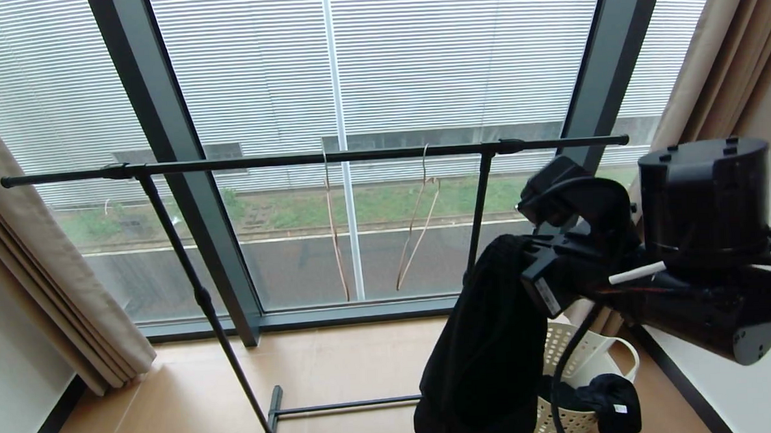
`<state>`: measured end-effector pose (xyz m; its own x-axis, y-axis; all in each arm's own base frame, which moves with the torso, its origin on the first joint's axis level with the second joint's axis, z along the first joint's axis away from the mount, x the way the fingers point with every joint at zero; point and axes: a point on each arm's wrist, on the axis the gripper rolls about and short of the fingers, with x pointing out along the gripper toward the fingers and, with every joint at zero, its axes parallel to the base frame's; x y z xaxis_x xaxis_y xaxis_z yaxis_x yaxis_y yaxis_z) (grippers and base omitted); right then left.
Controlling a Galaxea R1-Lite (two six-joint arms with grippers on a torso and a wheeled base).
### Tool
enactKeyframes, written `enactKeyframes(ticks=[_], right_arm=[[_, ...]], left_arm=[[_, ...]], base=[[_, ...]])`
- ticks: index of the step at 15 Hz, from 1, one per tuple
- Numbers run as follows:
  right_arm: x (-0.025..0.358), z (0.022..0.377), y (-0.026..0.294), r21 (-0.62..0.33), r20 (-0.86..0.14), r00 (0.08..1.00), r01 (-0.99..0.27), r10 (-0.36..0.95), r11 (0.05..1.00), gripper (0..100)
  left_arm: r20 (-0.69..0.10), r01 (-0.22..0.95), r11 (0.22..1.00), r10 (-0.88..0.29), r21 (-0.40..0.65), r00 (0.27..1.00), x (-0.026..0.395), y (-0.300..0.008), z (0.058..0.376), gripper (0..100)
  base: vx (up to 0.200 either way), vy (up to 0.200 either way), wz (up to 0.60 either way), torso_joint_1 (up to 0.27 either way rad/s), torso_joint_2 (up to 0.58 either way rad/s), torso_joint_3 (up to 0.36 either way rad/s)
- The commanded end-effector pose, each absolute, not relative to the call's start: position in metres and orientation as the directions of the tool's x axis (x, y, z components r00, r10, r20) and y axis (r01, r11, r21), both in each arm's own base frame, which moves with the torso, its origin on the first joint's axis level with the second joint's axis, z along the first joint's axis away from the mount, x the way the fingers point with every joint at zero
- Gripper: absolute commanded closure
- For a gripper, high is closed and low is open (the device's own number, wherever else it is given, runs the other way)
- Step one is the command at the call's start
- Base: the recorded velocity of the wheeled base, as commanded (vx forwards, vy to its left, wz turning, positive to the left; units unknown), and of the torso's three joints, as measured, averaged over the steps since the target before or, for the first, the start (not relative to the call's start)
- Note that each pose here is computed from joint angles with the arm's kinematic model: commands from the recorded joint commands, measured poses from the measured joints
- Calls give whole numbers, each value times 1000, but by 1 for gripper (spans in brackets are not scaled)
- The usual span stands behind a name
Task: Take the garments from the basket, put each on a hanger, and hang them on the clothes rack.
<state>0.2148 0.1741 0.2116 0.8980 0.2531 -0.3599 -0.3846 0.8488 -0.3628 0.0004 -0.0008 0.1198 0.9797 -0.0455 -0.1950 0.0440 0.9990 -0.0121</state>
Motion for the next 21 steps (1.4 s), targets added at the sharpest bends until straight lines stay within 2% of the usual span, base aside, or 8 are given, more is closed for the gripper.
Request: enactKeyframes(ticks=[1, 4, 5, 7, 9, 11, 14, 21], right_arm=[[224, 234, 192, -281, -367, 889, -388, 275, 878, 100], [227, 253, 202, -127, -441, 855, -360, 273, 924, 100], [230, 253, 205, -101, -446, 852, -352, 274, 931, 100], [235, 247, 211, -76, -458, 846, -342, 272, 937, 100], [236, 245, 213, -62, -466, 837, -354, 287, 933, 100], [235, 247, 212, -57, -460, 839, -354, 290, 933, 100], [231, 252, 210, -51, -447, 842, -360, 300, 932, 100], [217, 257, 217, -30, -433, 832, -396, 346, 918, 100]], left_arm=[[-419, 111, 987, -149, -112, 896, 75, -9, 174, 0], [-512, 251, 923, -373, -292, 774, 119, -51, 189, 0], [-543, 267, 909, -407, -320, 734, 132, -64, 189, 0], [-582, 350, 880, -475, -321, 660, 152, -96, 186, 0], [-580, 415, 850, -525, -324, 623, 165, -120, 185, 0], [-598, 501, 790, -603, -354, 528, 181, -154, 173, 0], [-614, 551, 752, -636, -360, 467, 194, -188, 148, 0], [-652, 552, 754, -624, -356, 431, 223, -222, 119, 0]], base=[[0, 0, 0, 0, 0, 0], [0, 0, 0, 0, 0, 0], [0, 0, 0, 0, 0, 0], [0, 0, 0, 0, 0, 0], [0, 0, 0, 0, 0, 0], [0, 0, 0, 0, 0, 0], [0, 0, 0, 0, 0, 0], [0, 0, 0, 0, 0, 0]])
